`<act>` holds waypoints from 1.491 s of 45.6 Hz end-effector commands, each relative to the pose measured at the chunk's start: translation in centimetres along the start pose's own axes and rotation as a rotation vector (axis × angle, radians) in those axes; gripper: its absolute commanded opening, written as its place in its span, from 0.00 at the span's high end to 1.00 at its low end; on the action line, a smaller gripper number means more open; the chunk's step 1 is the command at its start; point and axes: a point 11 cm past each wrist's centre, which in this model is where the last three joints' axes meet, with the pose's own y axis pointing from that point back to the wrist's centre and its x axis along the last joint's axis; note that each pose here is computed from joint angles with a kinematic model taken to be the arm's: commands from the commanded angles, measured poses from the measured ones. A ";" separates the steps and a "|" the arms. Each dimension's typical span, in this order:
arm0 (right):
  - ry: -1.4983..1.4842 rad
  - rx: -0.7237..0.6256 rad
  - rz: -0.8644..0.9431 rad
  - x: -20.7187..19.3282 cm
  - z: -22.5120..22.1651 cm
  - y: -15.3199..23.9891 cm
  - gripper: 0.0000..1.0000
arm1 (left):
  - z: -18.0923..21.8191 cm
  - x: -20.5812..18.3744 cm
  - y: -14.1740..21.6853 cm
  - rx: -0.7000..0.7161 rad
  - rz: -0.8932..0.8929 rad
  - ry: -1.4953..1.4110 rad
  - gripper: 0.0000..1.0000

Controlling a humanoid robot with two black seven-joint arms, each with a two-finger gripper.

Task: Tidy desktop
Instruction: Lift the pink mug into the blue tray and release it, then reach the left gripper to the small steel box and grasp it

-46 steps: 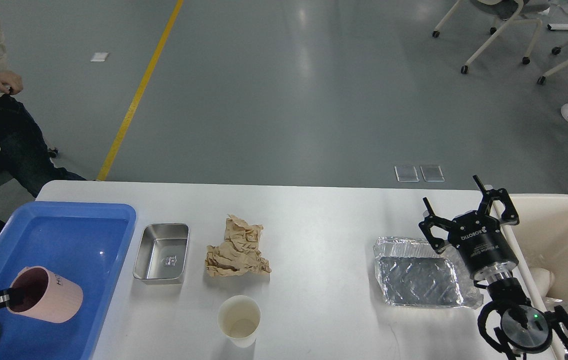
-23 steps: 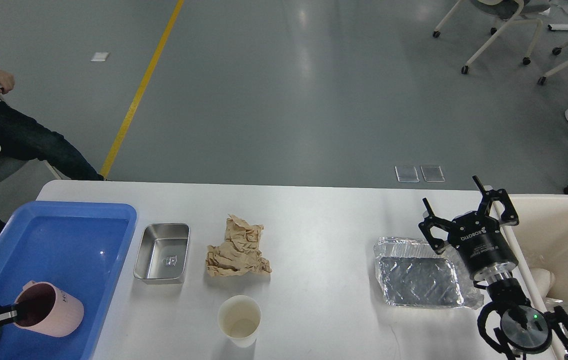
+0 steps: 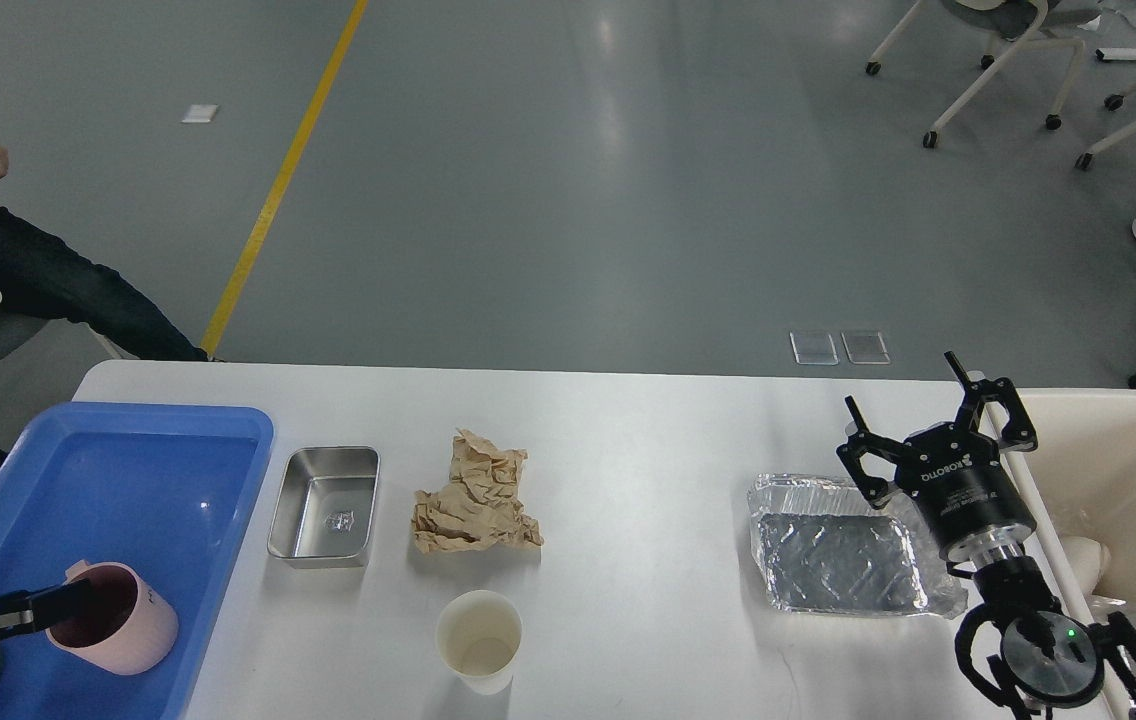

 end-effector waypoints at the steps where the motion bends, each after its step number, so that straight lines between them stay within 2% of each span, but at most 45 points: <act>1: 0.003 -0.006 -0.001 0.0 0.1 0.0 0.00 | 1.8 2.2 0.7 -0.054 0.082 -0.023 0.03; 10: 0.010 -0.008 0.001 0.1 -0.1 0.1 0.00 | 4.2 4.5 1.8 -0.149 0.195 -0.068 0.03; 19: 0.010 -0.012 0.004 0.2 0.0 0.1 0.00 | 3.9 7.8 3.8 -0.133 0.285 -0.097 0.03; 30: 0.019 -0.014 0.009 0.4 -0.2 0.3 0.00 | 2.4 8.2 5.3 -0.089 0.273 -0.135 0.03; 52: 0.018 -0.015 0.010 0.4 -0.2 0.4 0.00 | 2.0 7.8 4.8 -0.075 0.255 -0.112 0.03; 58: 0.016 -0.016 0.014 0.5 -0.1 0.6 0.00 | 4.4 7.4 2.3 -0.140 0.198 -0.109 0.03; 68: 0.018 -0.017 0.010 0.3 -0.1 0.8 0.00 | 7.5 8.6 -6.8 -0.156 0.122 -0.061 0.03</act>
